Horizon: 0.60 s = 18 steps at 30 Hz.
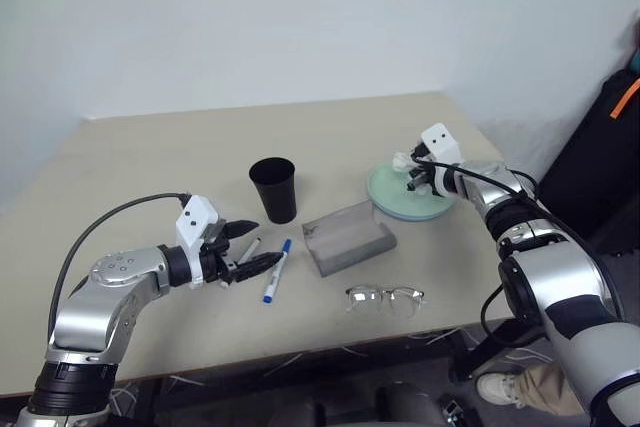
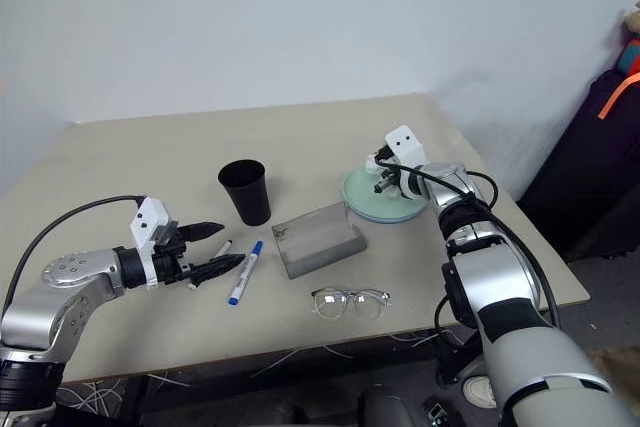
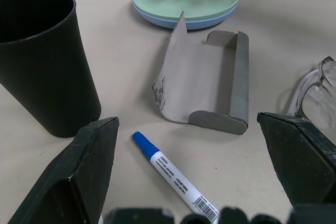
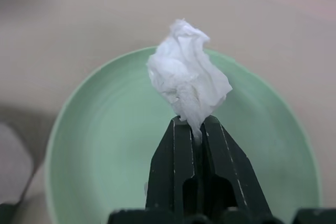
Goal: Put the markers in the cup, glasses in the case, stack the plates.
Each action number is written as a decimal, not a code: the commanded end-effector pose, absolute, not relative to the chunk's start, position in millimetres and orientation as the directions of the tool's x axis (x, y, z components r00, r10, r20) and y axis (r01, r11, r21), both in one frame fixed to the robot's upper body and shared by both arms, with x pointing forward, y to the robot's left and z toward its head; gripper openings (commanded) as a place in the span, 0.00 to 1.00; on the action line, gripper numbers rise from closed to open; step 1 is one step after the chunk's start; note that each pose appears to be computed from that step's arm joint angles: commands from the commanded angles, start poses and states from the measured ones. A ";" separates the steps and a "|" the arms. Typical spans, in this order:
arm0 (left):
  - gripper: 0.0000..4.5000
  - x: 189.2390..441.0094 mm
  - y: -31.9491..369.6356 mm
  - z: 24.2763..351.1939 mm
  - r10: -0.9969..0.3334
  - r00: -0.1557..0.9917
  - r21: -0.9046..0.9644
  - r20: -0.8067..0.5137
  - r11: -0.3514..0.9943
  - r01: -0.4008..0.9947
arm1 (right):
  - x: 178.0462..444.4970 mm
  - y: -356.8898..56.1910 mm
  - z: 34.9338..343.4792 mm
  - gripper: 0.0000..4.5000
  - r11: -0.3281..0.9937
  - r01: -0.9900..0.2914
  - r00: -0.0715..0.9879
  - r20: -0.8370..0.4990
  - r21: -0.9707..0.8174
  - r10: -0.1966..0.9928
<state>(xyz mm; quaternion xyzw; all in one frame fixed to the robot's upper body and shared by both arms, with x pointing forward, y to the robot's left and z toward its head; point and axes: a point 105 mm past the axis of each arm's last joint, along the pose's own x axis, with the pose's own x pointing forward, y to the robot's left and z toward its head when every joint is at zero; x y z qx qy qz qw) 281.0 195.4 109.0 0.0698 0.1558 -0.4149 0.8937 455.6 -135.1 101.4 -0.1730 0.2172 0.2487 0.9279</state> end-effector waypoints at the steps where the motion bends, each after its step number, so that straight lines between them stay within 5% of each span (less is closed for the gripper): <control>1: 1.00 281.5 195.0 121.1 -0.718 0.626 0.042 -0.305 0.646 0.762 | 465.4 -134.7 124.0 0.15 0.829 -0.497 0.830 -0.420 -0.257 0.367; 11: 1.00 282.0 192.8 123.0 -0.722 0.621 0.048 -0.304 0.640 0.767 | 467.8 -140.0 131.0 0.96 0.840 -0.475 0.847 -0.392 -0.260 0.358; 18: 1.00 286.2 179.6 121.0 -0.746 0.587 0.082 -0.314 0.595 0.799 | 468.4 -151.4 158.4 0.99 0.828 -0.503 0.846 -0.338 -0.247 0.413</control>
